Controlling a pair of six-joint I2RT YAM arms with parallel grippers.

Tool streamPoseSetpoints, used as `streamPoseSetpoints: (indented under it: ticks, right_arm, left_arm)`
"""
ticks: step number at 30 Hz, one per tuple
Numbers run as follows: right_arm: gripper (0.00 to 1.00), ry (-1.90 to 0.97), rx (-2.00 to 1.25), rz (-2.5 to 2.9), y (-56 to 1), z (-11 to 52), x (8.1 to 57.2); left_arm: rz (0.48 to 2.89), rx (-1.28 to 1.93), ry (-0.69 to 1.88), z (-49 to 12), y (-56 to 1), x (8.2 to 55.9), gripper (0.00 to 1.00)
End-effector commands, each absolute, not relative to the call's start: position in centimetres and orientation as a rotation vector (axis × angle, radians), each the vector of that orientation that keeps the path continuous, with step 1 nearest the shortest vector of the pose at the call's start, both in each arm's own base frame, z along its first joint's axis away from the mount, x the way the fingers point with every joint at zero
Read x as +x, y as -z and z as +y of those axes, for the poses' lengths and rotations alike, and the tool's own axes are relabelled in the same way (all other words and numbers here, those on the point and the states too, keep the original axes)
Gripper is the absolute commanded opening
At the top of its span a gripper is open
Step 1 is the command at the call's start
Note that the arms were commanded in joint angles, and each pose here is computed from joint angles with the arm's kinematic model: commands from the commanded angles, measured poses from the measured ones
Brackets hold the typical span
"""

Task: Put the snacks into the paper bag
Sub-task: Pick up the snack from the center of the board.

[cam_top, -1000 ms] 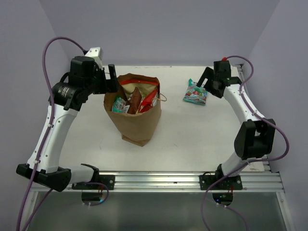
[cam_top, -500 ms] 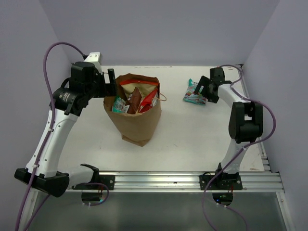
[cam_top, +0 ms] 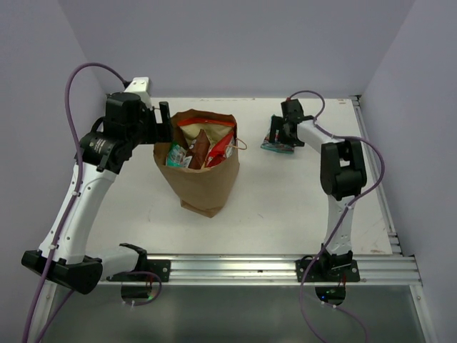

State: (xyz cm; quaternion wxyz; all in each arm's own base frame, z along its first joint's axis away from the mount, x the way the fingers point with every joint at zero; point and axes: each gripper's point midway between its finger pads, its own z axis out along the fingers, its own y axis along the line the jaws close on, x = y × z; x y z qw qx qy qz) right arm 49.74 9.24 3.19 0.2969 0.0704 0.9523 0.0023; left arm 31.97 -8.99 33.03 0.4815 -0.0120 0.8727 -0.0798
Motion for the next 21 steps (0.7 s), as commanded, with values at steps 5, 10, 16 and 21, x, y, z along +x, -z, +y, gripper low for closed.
streamPoseSetpoints:
  ticks: [5,10,16,21]
  right_arm:
    - [0.88,-0.003,0.201,2.736,-0.5,12.9,39.9]
    - [0.88,-0.015,0.174,2.745,-2.6,13.0,34.2]
    - [0.89,-0.151,-0.037,2.69,-7.1,15.0,31.9]
    - [0.89,0.029,-0.183,2.565,-9.3,13.8,33.6]
  left_arm:
    - [2.04,-0.015,0.191,-8.8,-34.8,32.7,0.87]
    - [2.04,-0.003,0.201,-9.0,-34.6,32.8,0.87]
    - [2.038,0.014,0.22,-9.3,-34.5,32.7,0.87]
    - [2.021,0.002,0.211,-8.9,-34.8,32.3,0.87]
